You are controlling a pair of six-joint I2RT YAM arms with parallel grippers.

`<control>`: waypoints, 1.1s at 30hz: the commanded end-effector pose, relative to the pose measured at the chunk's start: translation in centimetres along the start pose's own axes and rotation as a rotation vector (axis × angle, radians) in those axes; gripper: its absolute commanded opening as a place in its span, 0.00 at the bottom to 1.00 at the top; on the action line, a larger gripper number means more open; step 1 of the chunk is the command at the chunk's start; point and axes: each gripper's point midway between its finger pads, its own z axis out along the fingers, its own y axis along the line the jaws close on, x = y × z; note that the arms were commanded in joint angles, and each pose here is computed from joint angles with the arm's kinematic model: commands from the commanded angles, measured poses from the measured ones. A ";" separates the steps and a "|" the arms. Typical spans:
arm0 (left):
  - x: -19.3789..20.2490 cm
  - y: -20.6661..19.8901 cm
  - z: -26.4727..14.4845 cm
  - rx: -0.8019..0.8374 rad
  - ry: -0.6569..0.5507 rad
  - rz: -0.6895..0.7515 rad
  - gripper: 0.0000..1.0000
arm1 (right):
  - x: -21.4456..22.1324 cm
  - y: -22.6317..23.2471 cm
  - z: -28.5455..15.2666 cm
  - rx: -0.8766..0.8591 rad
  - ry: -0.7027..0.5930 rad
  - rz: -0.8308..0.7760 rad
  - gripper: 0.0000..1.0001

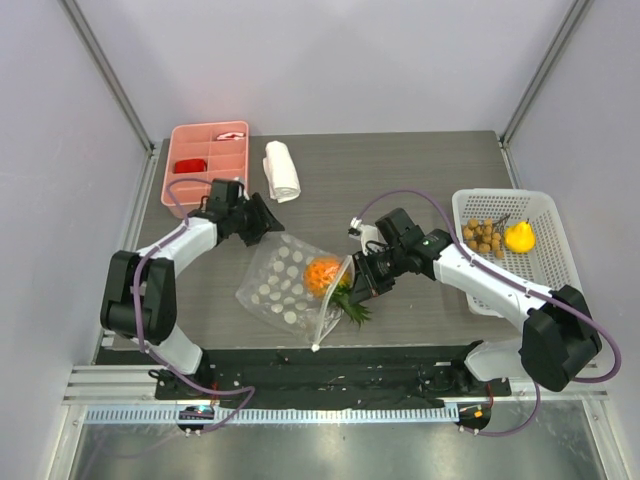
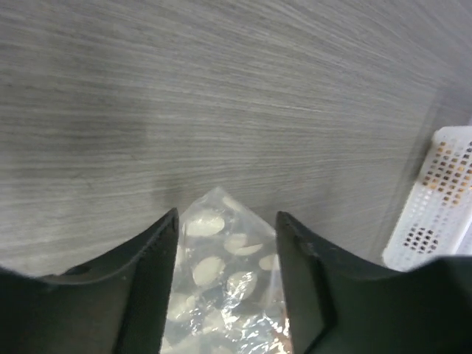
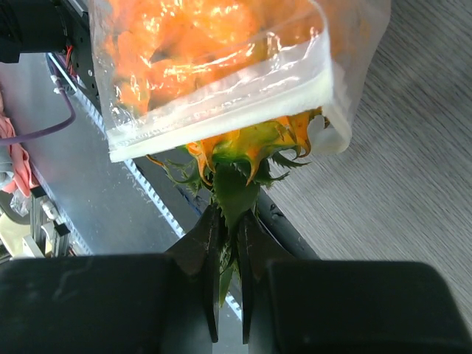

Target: Open the zip-top bag and remove the fake food

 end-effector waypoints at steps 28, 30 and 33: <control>-6.4 10.6 -12.2 -0.482 -0.446 -0.203 0.68 | -4.1 -5.8 -8.4 0.295 -0.424 0.188 0.01; -6.3 10.6 -13.6 -0.510 -0.460 -0.159 1.00 | -4.9 -7.0 -10.3 0.367 -0.482 0.221 0.01; -7.5 9.9 -17.4 -0.565 -0.531 -0.078 1.00 | -5.5 -10.0 -13.5 0.560 -0.601 0.312 0.01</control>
